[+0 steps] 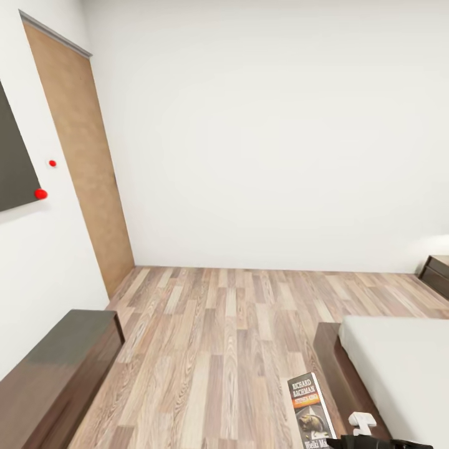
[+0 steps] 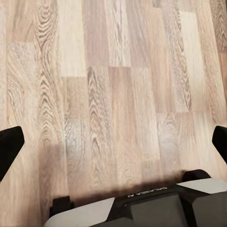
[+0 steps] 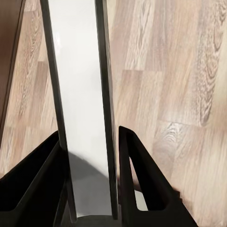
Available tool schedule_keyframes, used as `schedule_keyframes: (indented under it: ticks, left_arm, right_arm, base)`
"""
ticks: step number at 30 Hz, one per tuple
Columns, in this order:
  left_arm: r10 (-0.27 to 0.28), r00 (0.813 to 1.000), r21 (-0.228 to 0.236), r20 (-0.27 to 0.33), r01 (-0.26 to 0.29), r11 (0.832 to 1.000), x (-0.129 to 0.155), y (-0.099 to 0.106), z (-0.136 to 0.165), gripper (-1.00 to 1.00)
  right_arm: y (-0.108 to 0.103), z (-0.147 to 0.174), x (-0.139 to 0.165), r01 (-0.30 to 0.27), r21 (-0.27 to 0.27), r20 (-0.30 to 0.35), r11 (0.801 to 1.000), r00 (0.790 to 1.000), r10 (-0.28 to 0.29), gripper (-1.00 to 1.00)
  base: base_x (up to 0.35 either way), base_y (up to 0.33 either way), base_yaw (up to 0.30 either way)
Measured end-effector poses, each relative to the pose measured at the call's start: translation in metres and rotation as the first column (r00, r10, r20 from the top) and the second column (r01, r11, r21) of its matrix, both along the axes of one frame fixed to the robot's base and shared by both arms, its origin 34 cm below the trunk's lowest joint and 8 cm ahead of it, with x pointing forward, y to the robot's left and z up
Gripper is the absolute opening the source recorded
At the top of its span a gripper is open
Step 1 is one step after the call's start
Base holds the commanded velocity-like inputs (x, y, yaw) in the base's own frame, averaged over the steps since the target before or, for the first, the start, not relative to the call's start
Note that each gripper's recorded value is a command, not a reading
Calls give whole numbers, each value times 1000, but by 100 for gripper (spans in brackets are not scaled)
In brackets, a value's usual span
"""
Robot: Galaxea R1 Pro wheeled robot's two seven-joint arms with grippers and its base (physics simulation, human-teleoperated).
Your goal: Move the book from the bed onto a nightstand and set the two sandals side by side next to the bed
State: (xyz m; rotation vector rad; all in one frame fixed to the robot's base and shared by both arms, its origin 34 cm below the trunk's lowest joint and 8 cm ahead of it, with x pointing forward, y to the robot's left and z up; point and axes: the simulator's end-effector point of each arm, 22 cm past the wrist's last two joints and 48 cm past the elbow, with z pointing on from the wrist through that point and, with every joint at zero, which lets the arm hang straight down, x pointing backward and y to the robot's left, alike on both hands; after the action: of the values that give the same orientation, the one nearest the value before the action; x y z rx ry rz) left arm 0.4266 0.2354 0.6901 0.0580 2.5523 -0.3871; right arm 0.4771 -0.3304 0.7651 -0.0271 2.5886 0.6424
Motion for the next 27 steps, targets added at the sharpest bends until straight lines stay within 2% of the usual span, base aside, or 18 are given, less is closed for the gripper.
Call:
schedule_keyframes:
  ticks: [27]
  left_arm:
    - [1,1000,1,0,-1,1000,0,1,0,100]
  right_arm:
    - [0,0,-1,-3,-1,-1,1000,1000,3,-100]
  base:
    - [330,6,0]
